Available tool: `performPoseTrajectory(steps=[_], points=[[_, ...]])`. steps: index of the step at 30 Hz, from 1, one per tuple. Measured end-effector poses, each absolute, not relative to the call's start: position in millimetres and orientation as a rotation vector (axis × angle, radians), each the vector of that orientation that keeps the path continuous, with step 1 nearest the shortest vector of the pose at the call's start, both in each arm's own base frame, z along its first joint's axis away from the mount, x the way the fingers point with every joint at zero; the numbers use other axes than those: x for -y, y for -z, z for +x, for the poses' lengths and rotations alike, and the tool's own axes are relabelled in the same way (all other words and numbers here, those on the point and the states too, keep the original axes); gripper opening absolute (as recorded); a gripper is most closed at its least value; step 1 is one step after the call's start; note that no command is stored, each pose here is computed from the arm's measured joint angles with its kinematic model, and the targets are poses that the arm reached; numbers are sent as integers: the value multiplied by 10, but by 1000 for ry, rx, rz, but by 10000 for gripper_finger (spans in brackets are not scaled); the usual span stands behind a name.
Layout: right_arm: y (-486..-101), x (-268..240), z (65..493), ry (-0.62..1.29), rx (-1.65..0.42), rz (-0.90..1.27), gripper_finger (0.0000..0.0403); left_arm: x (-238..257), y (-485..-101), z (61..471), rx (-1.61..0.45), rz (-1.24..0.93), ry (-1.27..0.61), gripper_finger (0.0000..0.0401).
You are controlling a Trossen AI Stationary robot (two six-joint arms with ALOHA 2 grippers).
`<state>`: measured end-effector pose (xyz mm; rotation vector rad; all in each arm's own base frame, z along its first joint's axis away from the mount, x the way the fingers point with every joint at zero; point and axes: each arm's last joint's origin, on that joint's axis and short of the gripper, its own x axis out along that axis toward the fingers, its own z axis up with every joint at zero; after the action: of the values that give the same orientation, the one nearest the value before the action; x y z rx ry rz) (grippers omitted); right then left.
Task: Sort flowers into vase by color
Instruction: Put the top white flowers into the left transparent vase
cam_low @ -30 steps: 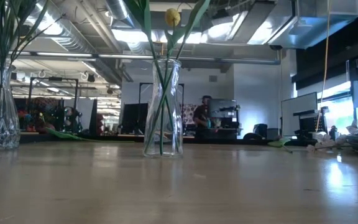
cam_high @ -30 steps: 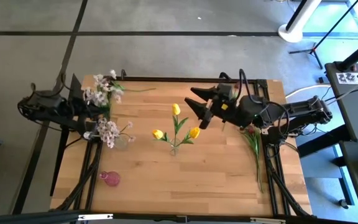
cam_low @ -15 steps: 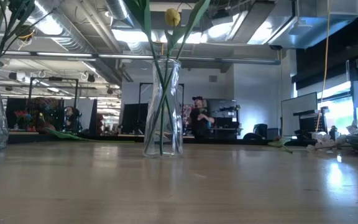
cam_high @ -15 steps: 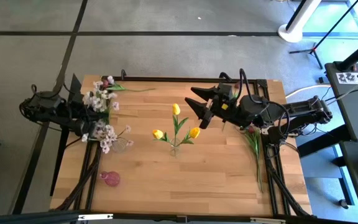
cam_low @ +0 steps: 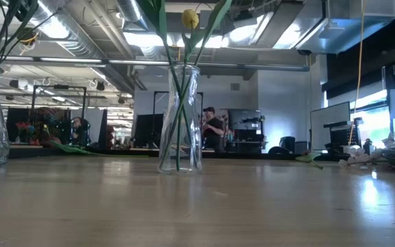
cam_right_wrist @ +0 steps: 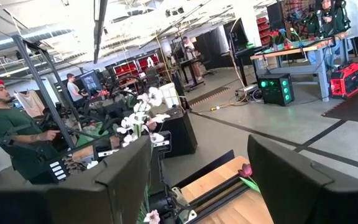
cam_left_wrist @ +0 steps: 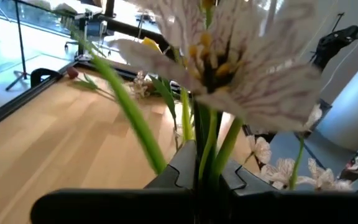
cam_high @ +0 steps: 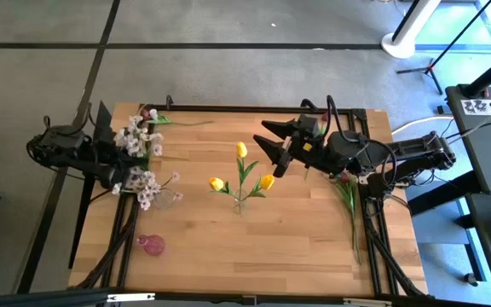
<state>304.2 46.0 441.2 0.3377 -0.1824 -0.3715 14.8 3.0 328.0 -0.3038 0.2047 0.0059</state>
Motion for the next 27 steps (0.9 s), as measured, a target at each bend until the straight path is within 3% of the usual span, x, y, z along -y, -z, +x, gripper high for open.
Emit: performPoseTrajectory(steps=[10, 20, 27], points=[[-4396, -460, 3042, 370, 174, 380, 266, 1, -3120, 274, -243, -256, -21, 8], [-4397, -460, 3042, 368, 182, 415, 266, -10, -3314, 209, -128, -147, 31, 10], [-4397, -460, 3042, 368, 182, 415, 266, -8, -3225, 186, -228, -137, 49, 7]])
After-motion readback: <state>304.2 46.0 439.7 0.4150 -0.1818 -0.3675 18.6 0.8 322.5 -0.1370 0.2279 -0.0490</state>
